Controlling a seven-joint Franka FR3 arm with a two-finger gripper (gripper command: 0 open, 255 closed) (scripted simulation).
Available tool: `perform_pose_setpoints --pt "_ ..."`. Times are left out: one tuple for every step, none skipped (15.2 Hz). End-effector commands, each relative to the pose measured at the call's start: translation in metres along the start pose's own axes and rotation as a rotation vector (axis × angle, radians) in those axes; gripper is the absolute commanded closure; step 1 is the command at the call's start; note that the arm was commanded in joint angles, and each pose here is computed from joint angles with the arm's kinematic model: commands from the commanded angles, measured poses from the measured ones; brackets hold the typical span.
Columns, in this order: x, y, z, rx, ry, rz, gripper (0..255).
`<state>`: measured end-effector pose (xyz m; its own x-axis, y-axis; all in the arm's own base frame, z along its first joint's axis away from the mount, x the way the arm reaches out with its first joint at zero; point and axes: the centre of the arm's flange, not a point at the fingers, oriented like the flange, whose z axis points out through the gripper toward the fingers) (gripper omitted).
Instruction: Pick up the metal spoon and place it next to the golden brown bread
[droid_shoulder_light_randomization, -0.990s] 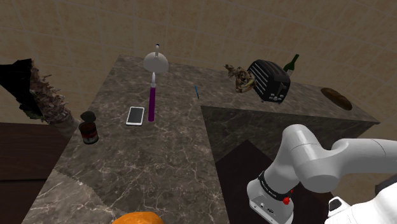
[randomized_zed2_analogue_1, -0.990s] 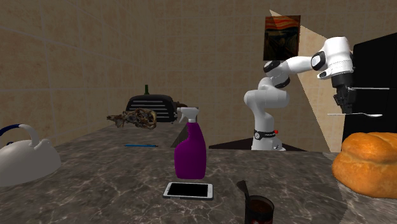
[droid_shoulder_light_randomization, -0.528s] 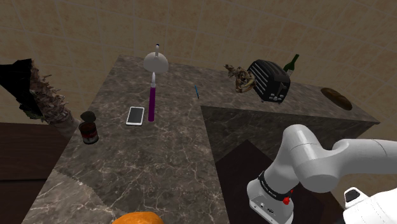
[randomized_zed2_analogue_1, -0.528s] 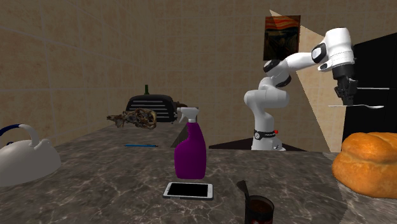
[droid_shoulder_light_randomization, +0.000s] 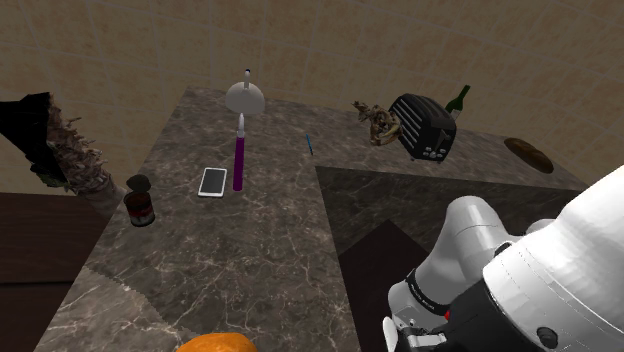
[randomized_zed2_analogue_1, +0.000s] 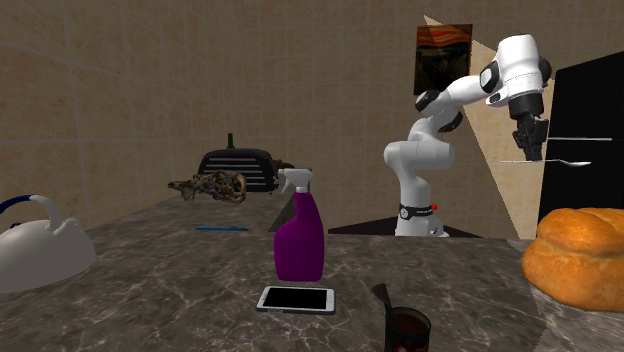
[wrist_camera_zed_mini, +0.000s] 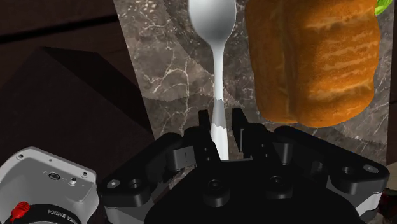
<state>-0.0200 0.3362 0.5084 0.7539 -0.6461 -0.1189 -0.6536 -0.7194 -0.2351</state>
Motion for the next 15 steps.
perform_pose_setpoints --pt "0.023 -0.017 0.002 0.0 0.0 -0.001 255" --pt "0.034 -0.025 0.002 0.0 0.0 -0.001 255" --pt "0.034 -0.024 0.007 0.0 0.0 -0.001 255" --pt "0.035 -0.022 0.012 0.0 0.0 -0.001 255" --pt "0.036 -0.021 0.017 0.0 0.0 -0.001 255" --pt "0.036 -0.02 0.023 0.0 0.0 -0.001 255" --pt "0.037 -0.019 0.028 0.0 0.0 -0.001 255" --pt "0.037 -0.017 0.033 0.0 0.0 -0.001 255" --pt "0.038 -0.016 0.038 0.0 0.0 -0.001 255" --pt "0.039 -0.015 0.043 0.0 0.0 -0.001 255" --pt "0.039 -0.014 0.048 0.0 0.0 -0.001 255" --pt "0.04 -0.012 0.053 0.0 0.0 -0.001 255" --pt "0.041 -0.011 0.058 0.0 0.0 -0.001 255" --pt "0.041 -0.01 0.063 0.0 0.0 -0.001 255" --pt "0.042 -0.009 0.068 0.0 0.0 -0.001 255"
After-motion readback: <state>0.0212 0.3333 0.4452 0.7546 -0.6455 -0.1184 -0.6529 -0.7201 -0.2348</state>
